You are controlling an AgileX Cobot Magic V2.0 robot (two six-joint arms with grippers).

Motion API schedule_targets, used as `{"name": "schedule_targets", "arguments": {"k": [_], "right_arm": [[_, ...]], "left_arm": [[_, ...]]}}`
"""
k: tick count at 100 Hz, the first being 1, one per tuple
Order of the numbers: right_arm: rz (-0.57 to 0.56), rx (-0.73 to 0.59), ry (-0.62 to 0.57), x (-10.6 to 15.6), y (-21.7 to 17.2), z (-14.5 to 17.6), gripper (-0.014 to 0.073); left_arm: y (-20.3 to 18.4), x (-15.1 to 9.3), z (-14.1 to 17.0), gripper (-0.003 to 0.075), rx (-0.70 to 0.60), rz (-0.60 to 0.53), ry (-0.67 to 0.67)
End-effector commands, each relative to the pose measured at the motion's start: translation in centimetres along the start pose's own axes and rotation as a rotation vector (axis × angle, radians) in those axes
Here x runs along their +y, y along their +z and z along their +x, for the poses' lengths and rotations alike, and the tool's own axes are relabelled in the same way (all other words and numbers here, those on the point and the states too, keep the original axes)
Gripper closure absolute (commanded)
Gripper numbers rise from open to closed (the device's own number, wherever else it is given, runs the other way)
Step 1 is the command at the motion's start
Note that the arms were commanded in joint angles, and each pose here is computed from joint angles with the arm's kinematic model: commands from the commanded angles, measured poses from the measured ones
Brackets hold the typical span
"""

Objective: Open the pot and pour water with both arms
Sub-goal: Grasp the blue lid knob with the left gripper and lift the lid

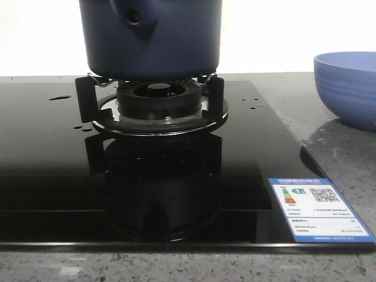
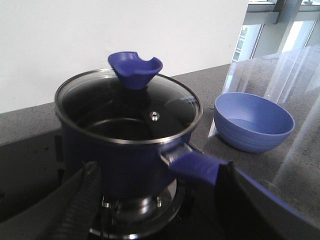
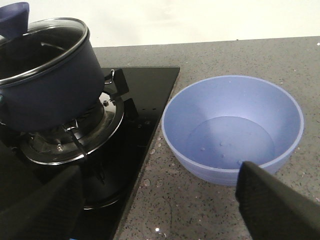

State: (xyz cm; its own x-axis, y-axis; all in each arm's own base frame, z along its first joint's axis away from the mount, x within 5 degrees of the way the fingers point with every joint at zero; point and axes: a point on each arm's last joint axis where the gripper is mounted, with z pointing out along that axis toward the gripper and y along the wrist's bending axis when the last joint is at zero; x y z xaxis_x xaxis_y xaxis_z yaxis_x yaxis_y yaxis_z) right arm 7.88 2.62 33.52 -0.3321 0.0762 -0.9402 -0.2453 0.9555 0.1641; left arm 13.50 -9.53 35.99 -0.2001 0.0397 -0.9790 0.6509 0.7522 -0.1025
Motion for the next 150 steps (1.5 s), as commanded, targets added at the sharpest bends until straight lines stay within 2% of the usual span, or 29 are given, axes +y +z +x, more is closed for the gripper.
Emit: {"name": "schedule_targets", "arguments": {"k": [1,46,60,66,112,136,150], "right_arm": [[0.009,-0.077,-0.003,0.0,-0.2,-1.5,0.0025],[0.009,-0.076,-0.003,0.1,-0.2,-1.5,0.0025],[0.009,-0.076,-0.003,0.1,-0.2,-1.5,0.0025],[0.009,-0.076,-0.003,0.1,-0.2,-1.5,0.0025],[0.009,-0.076,-0.003,0.1,-0.2,-1.5,0.0025],[0.009,-0.075,-0.003,0.0,-0.2,-1.5,0.0025],[0.008,-0.073,-0.003,0.1,-0.2,-1.5,0.0025]], "left_arm": [[1.6,0.4,-2.4,0.0270,-0.079,-0.041,0.000],[12.2,2.2,-5.3,0.0263,0.022,-0.039,-0.012],[14.0,2.5,-5.6,0.0196,0.037,-0.026,0.002],[14.5,2.6,-5.7,0.0179,0.039,-0.027,0.002],[16.4,3.0,-5.8,0.0188,0.048,-0.027,0.002],[16.4,3.0,-5.8,0.0307,0.048,-0.027,0.003],[16.4,3.0,-5.8,0.0321,0.048,-0.027,0.003]]}}
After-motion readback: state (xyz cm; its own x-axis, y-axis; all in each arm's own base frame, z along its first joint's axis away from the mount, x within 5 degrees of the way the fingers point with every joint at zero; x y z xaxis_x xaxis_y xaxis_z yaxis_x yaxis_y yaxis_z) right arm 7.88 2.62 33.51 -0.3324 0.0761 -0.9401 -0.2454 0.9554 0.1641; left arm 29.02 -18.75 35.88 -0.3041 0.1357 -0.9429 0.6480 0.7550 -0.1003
